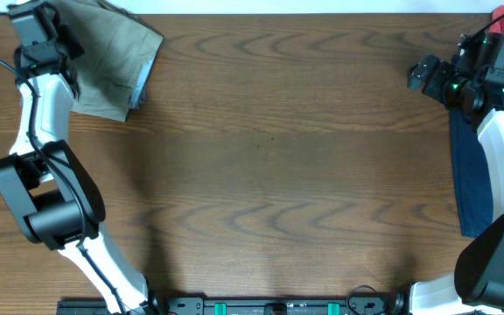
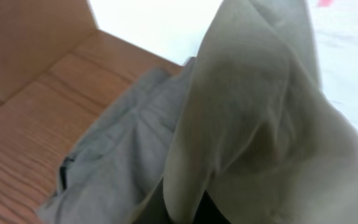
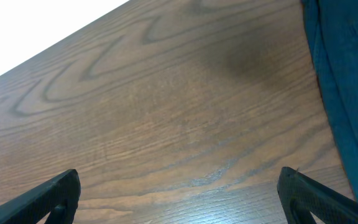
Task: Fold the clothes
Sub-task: 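Lower the shorts onto the grey trousers stack and press down with left gripper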
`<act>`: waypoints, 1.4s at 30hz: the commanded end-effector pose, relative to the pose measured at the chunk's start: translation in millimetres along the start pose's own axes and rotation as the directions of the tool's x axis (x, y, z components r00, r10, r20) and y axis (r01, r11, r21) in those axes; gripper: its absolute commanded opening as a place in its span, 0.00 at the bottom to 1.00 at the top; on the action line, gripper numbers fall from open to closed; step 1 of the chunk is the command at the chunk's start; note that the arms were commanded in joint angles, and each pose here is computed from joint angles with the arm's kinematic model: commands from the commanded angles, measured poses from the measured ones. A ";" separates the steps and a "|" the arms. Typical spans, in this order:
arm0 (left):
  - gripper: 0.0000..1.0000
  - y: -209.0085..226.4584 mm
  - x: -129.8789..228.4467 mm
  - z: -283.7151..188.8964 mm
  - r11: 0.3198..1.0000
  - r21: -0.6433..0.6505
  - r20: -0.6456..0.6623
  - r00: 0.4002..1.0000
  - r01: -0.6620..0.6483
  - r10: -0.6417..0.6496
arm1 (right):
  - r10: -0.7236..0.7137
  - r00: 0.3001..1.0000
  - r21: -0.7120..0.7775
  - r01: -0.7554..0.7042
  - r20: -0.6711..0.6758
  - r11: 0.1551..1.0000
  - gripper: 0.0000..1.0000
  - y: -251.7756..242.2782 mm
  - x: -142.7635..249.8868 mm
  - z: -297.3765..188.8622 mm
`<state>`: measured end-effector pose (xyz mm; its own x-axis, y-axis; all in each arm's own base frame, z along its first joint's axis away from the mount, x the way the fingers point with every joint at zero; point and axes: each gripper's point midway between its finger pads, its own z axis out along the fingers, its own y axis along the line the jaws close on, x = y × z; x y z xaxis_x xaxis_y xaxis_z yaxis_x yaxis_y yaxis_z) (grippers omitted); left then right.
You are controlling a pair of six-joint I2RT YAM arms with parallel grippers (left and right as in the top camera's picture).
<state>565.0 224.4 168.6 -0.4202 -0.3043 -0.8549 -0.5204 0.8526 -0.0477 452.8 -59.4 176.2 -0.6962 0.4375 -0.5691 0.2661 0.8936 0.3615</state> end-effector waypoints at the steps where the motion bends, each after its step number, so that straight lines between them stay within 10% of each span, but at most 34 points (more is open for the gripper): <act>1: 0.17 18.4 -20.6 3.6 0.997 -0.054 0.066 0.997 0.051 -0.048 | 0.001 1.000 -0.007 -0.001 0.000 1.000 0.99 3.6 -0.7 0.2; 12: 0.80 39.5 -32.1 -2.5 0.994 -0.080 0.087 0.994 0.073 -0.066 | 0.001 1.000 -0.007 -0.001 0.000 1.000 0.99 3.6 -0.7 0.2; 18: 0.74 4.2 -25.8 -17.4 0.999 0.006 0.031 0.999 0.040 -0.040 | 0.001 1.000 -0.007 -0.001 0.000 1.000 0.99 3.6 -0.7 0.2; 32: 0.63 -50.3 109.4 13.0 0.995 0.098 -0.333 0.942 0.002 0.031 | 0.001 1.000 -0.008 -0.001 0.000 1.000 0.99 3.6 -0.7 0.2; 42: 0.86 -50.8 69.2 -27.2 0.993 0.114 -0.298 0.954 0.009 0.025 | 0.001 1.000 -0.007 -0.001 0.000 1.000 0.99 3.6 -0.7 0.2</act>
<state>541.8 146.9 69.8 -0.6938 -0.4054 -0.5952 -0.4433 0.8918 -0.0907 452.8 -59.4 176.2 -0.6962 0.4375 -0.5691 0.2661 0.8936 0.3615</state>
